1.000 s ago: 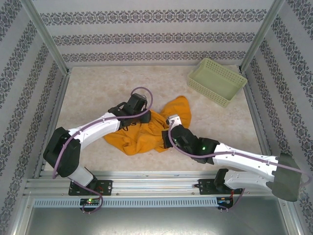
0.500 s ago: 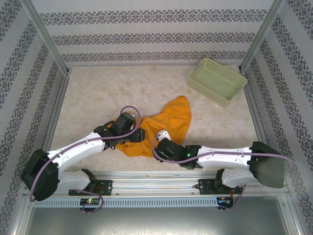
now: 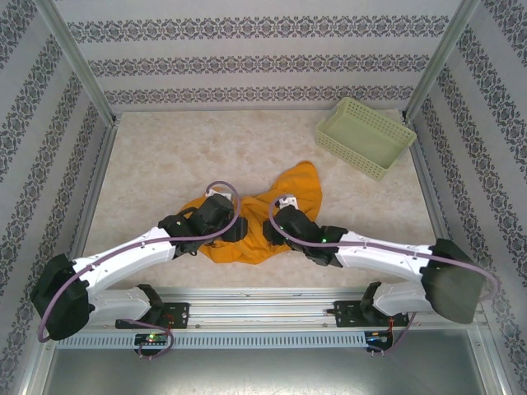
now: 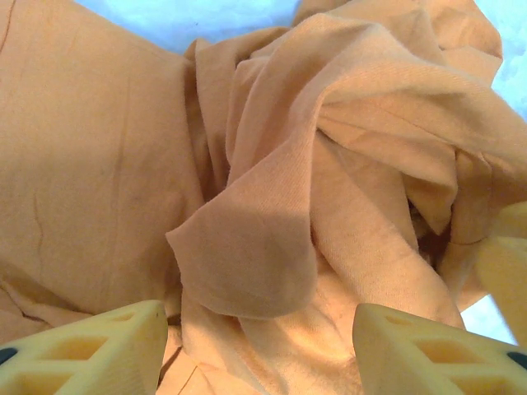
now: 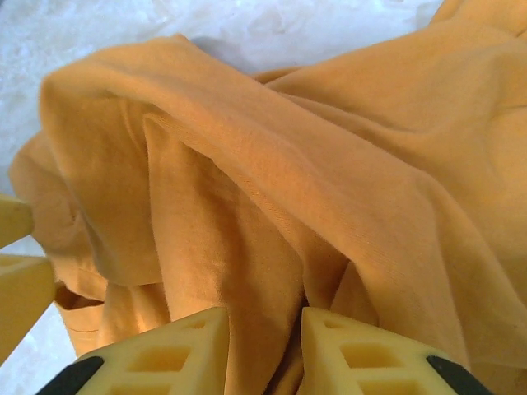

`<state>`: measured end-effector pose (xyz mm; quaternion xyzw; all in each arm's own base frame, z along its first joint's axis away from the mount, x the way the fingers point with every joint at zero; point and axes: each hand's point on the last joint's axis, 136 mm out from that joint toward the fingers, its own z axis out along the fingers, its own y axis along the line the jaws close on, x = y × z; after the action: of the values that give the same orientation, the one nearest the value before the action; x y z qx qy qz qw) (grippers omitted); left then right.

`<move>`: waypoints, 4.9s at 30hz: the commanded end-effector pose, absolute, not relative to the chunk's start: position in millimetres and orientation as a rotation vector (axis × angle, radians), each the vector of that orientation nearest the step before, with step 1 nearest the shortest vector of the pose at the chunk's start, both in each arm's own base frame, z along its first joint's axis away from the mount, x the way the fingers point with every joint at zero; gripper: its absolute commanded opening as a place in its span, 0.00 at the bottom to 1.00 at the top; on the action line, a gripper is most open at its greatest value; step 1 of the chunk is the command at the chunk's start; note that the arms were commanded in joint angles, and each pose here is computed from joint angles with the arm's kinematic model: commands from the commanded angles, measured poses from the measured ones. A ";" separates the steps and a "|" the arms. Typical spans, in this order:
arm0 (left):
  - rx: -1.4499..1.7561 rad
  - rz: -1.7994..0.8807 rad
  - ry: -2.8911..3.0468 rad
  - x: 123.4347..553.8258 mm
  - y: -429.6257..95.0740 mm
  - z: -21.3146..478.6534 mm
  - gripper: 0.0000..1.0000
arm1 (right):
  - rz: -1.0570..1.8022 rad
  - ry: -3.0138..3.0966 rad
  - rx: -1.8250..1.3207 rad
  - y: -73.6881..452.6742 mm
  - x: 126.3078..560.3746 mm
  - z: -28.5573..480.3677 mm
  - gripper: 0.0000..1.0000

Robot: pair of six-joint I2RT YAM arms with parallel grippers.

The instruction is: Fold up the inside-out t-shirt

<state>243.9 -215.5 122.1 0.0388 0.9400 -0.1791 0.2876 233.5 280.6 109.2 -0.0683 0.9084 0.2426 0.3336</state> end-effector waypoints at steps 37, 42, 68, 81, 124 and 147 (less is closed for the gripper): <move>0.066 -0.547 2.471 219.9 -230.4 82.7 0.00 | 0.683 2.490 0.022 263.9 253.8 72.2 0.29; 0.075 -0.579 2.451 214.4 -225.7 80.2 0.00 | 0.684 2.473 -0.042 272.2 248.6 88.1 0.29; 0.092 -0.598 2.453 210.6 -226.2 74.3 0.00 | 0.625 2.608 -0.140 329.5 257.9 41.5 0.39; 0.044 -0.563 2.440 219.9 -214.0 76.6 0.00 | 0.563 2.470 -0.264 322.1 253.9 107.0 0.00; 0.342 -0.688 2.345 281.5 -266.1 136.9 0.41 | 0.694 2.419 -0.150 283.4 223.7 113.8 0.35; 0.326 -0.724 2.336 277.0 -265.7 142.6 0.05 | 0.614 2.415 -0.105 284.7 254.9 118.3 0.16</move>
<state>268.8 -261.0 119.4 0.1318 0.9086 -0.2547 0.3037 243.0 285.7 111.0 -0.0449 0.9199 0.2459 0.3023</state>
